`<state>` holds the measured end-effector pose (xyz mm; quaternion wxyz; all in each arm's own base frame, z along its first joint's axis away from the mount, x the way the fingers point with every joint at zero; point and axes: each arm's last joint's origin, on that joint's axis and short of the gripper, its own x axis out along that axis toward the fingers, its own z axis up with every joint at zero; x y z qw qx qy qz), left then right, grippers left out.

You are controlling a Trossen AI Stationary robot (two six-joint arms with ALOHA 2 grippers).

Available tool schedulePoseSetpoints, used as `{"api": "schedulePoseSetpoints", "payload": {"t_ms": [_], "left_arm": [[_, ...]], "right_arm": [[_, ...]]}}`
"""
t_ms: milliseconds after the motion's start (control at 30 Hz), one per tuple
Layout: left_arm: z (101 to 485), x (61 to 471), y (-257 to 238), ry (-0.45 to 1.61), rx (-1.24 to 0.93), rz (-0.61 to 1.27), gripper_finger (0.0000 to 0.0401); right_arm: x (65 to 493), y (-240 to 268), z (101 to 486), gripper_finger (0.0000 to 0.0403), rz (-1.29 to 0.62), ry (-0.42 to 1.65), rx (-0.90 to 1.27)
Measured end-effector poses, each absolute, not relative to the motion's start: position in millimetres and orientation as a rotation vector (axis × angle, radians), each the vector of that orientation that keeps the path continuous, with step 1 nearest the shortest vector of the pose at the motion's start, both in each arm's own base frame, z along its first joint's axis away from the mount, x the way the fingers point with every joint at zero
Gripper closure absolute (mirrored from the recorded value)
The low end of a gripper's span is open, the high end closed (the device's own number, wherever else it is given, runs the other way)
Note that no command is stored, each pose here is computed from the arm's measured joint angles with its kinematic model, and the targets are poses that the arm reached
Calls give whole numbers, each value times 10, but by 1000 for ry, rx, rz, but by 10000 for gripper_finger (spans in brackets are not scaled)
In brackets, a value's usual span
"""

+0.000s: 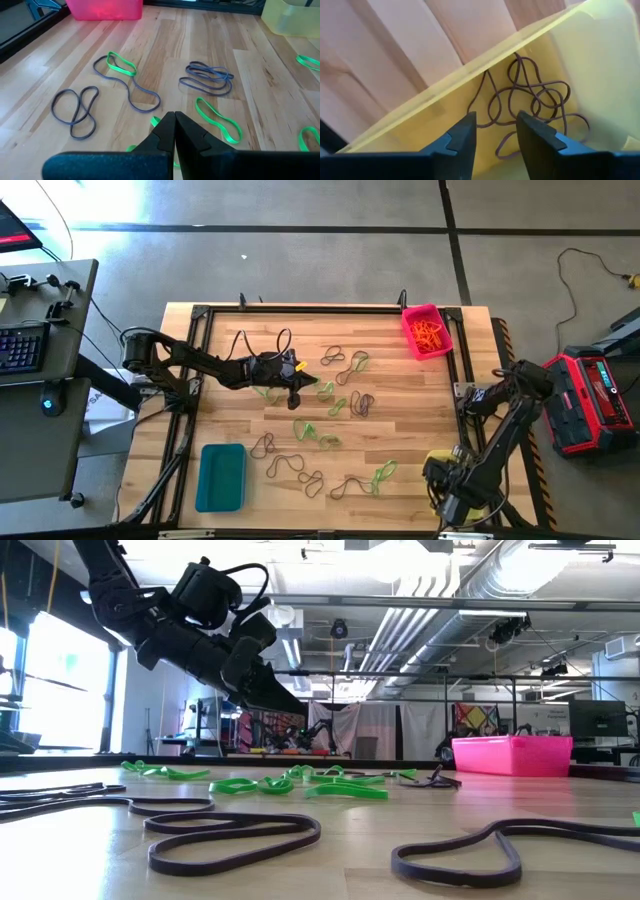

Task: Sort rubber bands into baskets
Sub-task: Put the purple rubber band into the yellow bin

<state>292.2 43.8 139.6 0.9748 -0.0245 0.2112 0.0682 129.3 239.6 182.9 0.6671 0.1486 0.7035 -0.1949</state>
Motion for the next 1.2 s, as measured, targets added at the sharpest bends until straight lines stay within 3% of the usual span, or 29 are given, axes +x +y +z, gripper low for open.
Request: {"api": "schedulePoseSetpoints", "payload": {"t_ms": [267,567,900,1200], "left_arm": [[1379,2909,435,453,-37,130,401],[1463,2829,413,506,-18,100,401],[1689,2643,299,571,19,43,401],[1678,2437,3,762,15,-94,399]], "right_arm": [[1376,2488,2034,293,-438,1480,386],[1524,2420,2173,396,-436,1341,360],[1793,2113,2331,400,-392,1133,175],[2164,1786,1887,403,-259,1120,139]]}}
